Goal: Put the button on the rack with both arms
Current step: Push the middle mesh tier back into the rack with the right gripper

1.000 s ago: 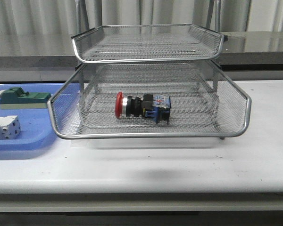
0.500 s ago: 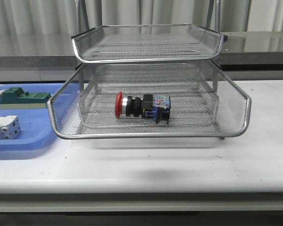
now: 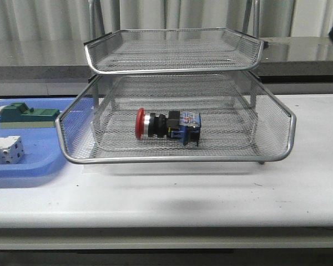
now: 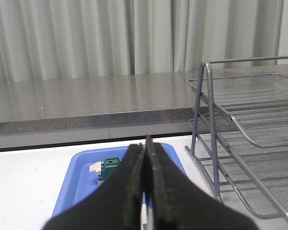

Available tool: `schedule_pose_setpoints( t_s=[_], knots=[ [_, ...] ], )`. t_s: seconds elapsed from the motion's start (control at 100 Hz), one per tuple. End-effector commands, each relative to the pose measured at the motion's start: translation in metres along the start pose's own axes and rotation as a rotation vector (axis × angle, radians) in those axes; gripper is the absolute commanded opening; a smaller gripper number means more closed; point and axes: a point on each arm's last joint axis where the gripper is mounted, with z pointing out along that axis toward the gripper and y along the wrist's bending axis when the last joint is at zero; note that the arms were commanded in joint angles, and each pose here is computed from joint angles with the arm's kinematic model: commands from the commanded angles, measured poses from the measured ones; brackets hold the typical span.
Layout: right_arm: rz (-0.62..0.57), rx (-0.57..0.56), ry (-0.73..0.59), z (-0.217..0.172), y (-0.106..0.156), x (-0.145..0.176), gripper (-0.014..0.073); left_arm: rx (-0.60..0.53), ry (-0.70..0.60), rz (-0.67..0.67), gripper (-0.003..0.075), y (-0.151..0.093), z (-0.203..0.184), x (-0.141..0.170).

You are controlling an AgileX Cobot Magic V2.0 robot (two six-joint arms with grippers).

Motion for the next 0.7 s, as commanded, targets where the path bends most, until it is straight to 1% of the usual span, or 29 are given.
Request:
schedule_pose_setpoints(
  t_s=[0.0, 0.07, 0.19, 0.24, 0.4, 0.49, 0.69],
  knots=[
    [-0.112, -0.033, -0.066, 0.008, 0.000, -0.016, -0.0069, -0.038, -0.080, -0.018, -0.0020, 0.004, 0.000, -0.014],
    [-0.144, -0.067, -0.039, 0.024, 0.002, -0.016, -0.0069, -0.038, -0.080, -0.018, -0.0020, 0.004, 0.000, -0.014],
    [-0.163, -0.104, 0.007, 0.052, 0.005, -0.016, -0.0069, -0.038, -0.080, -0.018, -0.0020, 0.004, 0.000, -0.014],
    [-0.190, -0.113, 0.028, 0.063, 0.008, -0.016, -0.0069, -0.038, -0.080, -0.018, -0.0020, 0.004, 0.000, -0.014],
    [-0.334, -0.159, 0.091, 0.095, 0.021, -0.012, -0.0069, -0.038, -0.080, -0.018, -0.0020, 0.004, 0.000, -0.014],
    [-0.365, -0.186, 0.120, 0.111, 0.029, -0.008, -0.0069, -0.038, -0.080, -0.018, -0.0020, 0.004, 0.000, -0.014],
    [-0.441, -0.164, 0.166, 0.137, 0.034, -0.002, -0.0069, -0.038, -0.080, -0.018, -0.0020, 0.004, 0.000, -0.014]
  ],
)
